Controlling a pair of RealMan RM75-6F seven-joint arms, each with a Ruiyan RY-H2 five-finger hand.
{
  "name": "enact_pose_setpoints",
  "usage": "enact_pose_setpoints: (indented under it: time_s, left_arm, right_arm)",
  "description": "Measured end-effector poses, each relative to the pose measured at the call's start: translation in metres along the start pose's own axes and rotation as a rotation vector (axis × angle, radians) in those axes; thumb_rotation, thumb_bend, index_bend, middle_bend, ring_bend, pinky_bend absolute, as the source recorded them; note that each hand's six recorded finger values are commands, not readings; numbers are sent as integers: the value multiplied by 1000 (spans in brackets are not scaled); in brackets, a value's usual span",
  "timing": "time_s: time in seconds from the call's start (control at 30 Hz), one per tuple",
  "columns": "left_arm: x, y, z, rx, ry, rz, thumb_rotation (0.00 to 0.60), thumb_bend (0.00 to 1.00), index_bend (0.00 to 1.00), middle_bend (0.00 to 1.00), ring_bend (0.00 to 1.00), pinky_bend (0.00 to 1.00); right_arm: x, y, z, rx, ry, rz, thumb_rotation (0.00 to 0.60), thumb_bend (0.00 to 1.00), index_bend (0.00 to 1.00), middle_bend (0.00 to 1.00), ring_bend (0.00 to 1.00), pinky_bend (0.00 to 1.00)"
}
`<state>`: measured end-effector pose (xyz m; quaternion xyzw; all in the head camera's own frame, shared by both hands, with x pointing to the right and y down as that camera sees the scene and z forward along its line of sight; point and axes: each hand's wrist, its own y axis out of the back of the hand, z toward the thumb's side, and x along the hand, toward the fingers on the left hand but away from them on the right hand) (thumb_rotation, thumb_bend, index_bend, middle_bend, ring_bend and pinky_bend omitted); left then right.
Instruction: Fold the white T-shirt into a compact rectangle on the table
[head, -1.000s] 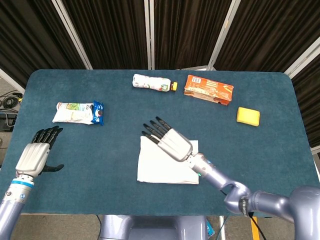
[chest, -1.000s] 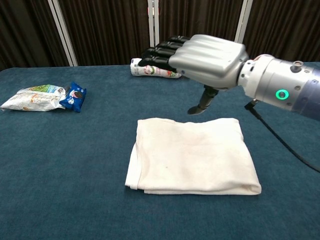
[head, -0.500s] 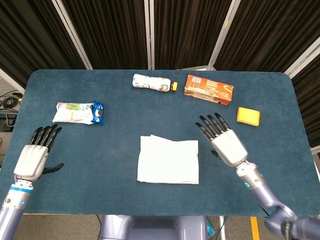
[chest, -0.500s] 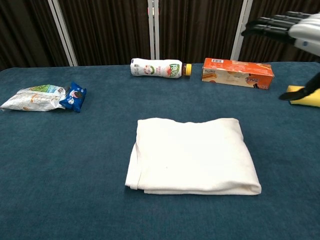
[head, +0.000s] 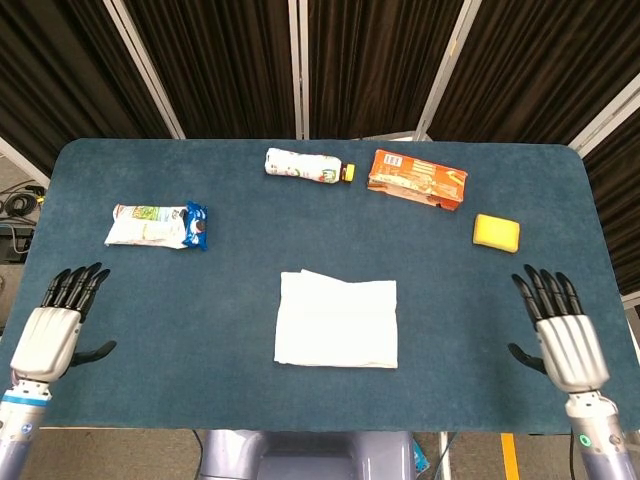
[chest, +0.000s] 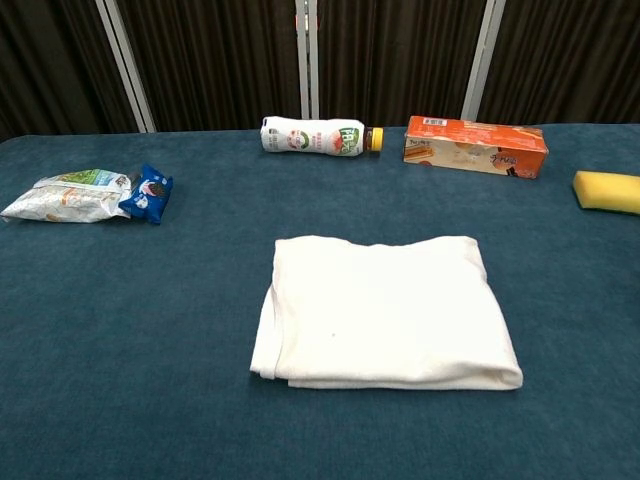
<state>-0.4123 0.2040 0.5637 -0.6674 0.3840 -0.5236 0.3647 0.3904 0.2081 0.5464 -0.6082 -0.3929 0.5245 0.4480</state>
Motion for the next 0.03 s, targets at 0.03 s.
enact_pose_setpoints:
  time_s: [0.03]
  left_arm:
    - [-1,1,0,-3,-1,4,600,0,0,0,0,0]
  right_arm:
    - [3,0,-3,2,-7,-6,600,0,0,0,0,0]
